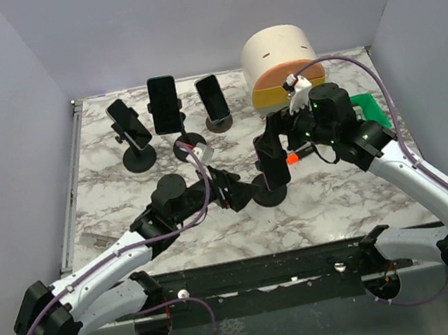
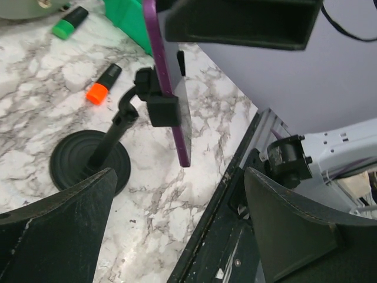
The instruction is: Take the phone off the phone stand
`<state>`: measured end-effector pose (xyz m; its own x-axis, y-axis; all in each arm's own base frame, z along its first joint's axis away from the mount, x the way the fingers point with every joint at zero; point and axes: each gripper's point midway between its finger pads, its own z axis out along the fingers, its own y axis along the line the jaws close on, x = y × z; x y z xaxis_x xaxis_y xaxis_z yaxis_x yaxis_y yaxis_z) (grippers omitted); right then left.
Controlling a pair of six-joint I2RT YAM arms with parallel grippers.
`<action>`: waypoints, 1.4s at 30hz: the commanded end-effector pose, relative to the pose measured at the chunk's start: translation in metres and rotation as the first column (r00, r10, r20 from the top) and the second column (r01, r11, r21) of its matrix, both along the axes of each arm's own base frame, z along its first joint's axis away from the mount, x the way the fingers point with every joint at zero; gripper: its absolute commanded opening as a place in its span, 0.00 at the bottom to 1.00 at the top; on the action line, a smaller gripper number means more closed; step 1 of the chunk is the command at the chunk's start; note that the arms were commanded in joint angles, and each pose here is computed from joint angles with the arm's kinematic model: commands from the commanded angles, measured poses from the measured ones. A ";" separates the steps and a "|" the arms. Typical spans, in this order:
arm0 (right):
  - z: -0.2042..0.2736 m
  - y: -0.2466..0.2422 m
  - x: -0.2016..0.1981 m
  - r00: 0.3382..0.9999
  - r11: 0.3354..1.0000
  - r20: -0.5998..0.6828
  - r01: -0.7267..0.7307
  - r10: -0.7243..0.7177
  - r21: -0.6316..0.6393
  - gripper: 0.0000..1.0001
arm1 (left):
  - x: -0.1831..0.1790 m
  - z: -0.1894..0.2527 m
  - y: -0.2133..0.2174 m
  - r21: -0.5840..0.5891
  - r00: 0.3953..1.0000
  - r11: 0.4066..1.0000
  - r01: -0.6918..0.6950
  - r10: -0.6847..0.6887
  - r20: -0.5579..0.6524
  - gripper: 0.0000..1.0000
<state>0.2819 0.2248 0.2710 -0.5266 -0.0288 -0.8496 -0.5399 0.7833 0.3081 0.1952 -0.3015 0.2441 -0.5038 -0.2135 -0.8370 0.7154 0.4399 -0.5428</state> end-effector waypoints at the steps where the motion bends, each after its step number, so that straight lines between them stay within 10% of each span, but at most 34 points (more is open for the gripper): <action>1: -0.003 -0.002 0.003 1.000 0.999 -0.009 0.022 -0.022 -0.041 0.95 | -0.017 -0.005 -0.020 -0.016 0.995 0.996 0.085 -0.084 0.057 0.87; 10: -0.001 0.005 0.004 1.000 0.997 -0.003 0.024 -0.024 -0.073 0.91 | -0.005 -0.028 -0.043 0.031 0.996 0.999 0.031 -0.033 0.077 0.56; 42: 0.005 0.016 -0.016 1.000 0.995 0.004 0.000 0.000 -0.099 0.84 | 0.008 -0.071 -0.063 0.036 1.000 0.999 0.002 -0.003 0.029 0.01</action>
<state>0.2703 0.2416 0.2640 -0.5361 -0.1092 -0.8371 -0.5426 0.8042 0.2425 0.1995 -0.3668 0.1853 -0.4821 -0.1823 -0.8570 0.7470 0.4256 -0.5107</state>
